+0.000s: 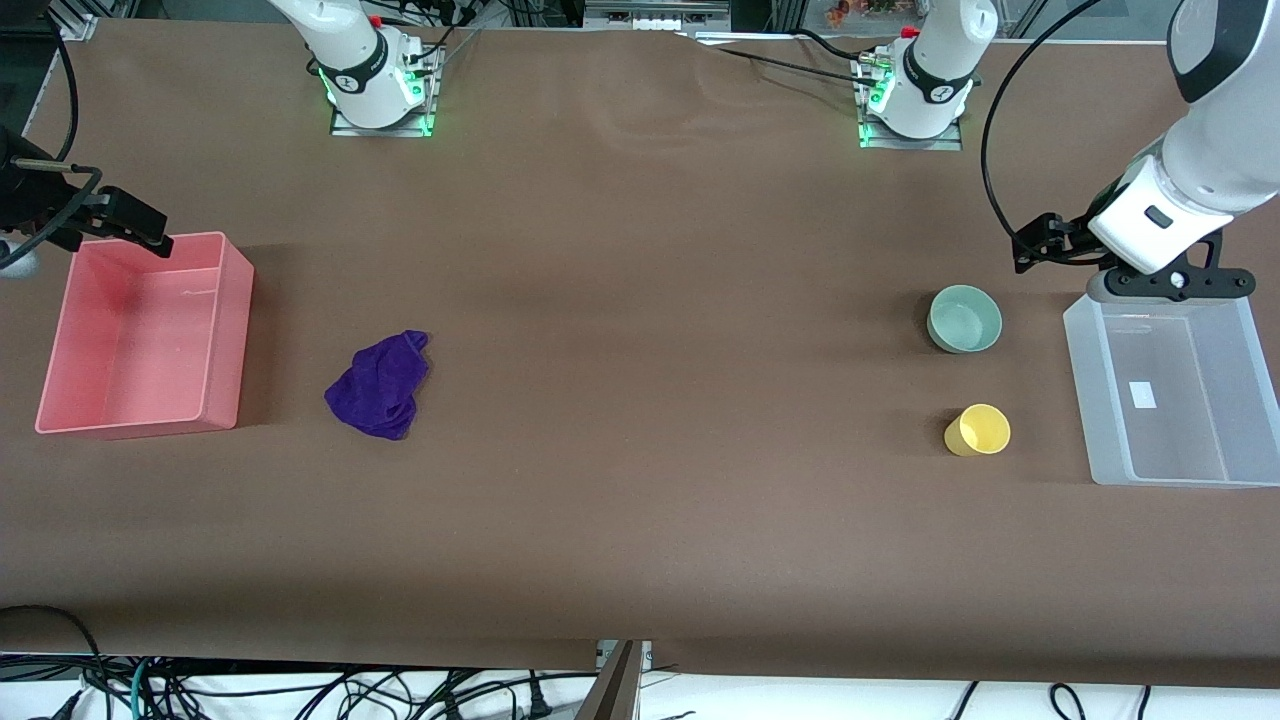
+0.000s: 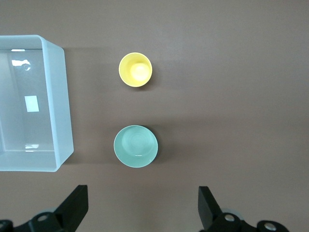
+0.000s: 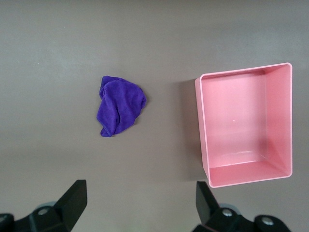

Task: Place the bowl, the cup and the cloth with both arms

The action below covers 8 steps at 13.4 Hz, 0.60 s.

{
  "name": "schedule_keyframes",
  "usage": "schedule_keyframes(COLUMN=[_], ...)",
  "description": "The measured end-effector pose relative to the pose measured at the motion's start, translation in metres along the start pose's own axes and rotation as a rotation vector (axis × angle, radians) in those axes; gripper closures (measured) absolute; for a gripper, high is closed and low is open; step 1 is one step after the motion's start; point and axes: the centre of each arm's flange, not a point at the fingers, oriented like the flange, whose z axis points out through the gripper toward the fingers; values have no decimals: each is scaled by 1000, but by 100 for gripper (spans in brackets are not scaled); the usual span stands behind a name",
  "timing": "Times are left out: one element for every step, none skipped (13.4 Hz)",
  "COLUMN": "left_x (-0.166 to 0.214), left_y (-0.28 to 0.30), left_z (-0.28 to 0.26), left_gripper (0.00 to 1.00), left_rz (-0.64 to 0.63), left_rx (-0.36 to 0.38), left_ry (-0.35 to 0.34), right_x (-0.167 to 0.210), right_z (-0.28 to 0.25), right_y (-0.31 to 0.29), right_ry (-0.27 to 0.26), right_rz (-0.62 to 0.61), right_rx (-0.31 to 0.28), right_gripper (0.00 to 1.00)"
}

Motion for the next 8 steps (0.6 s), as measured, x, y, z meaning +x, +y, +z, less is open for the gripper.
schedule_keyframes(left_x=[2,3,3,3,3,3,3,3], left_y=[0,0,0,0,1,1,1,1], left_z=[2,3,3,3,2,2,1,1], left_gripper=[0,0,0,0,0,0,0,0], left_rz=[0,0,0,1,1,1,1,1], left_rx=[0,0,0,0,-1,-1,-1,-1], left_ry=[-1,-1,-1,0,1,2,3,3], right_x=[0,0,0,0,0,0,0,0], right_z=[0,0,0,0,0,0,0,0], right_y=[0,0,0,0,0,0,0,0], right_ry=[0,0,0,0,0,0,0,0], right_rz=[0,0,0,1,1,1,1,1], right_rx=[0,1,1,1,1,1,1,1], right_gripper=[0,0,0,0,0,0,0,0])
